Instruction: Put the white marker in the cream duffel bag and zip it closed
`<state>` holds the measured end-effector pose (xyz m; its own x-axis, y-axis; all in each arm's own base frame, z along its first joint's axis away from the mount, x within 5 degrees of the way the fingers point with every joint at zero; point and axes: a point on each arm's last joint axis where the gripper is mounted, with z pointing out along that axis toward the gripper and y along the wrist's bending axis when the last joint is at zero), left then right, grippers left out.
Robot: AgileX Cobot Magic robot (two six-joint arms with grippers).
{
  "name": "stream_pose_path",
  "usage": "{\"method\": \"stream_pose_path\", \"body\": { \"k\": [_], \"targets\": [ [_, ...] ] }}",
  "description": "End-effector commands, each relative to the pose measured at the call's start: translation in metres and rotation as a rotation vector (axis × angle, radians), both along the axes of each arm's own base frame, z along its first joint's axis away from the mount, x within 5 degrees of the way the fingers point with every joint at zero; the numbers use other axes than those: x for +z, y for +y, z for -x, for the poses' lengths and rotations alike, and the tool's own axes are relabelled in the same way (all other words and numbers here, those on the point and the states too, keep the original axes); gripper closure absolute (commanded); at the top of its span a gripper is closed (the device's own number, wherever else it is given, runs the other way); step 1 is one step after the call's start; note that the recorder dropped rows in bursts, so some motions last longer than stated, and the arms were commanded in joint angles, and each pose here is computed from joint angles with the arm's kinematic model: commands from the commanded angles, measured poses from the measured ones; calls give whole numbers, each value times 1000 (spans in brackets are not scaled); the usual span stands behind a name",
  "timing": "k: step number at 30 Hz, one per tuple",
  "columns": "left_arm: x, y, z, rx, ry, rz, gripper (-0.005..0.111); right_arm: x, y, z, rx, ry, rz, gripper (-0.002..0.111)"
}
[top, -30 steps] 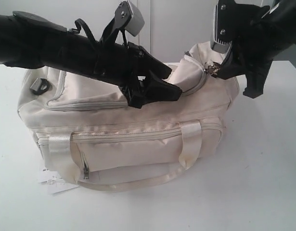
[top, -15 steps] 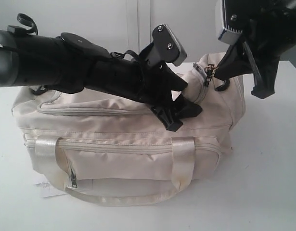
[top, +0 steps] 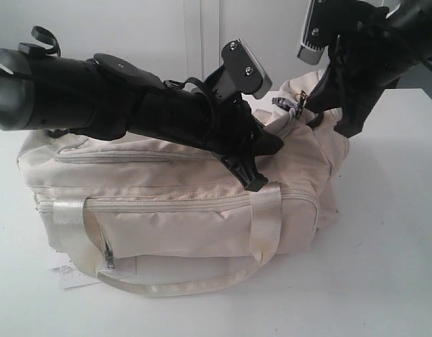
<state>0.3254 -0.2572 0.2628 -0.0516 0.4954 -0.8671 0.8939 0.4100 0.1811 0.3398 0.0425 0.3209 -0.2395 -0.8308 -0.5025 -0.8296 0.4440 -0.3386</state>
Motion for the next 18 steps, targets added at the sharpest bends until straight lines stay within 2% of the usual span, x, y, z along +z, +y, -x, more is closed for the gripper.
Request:
{"method": "stream_pose_path", "body": {
  "k": [1, 12, 18],
  "targets": [
    [0, -1, 2, -8, 14, 12, 107, 6, -6, -10, -113, -78, -41, 108],
    [0, -3, 8, -75, 36, 16, 107, 16, -10, -21, -226, -211, -92, 108],
    [0, -5, 11, -110, 51, 22, 107, 17, -12, -24, -238, -247, -84, 108]
  ]
}}
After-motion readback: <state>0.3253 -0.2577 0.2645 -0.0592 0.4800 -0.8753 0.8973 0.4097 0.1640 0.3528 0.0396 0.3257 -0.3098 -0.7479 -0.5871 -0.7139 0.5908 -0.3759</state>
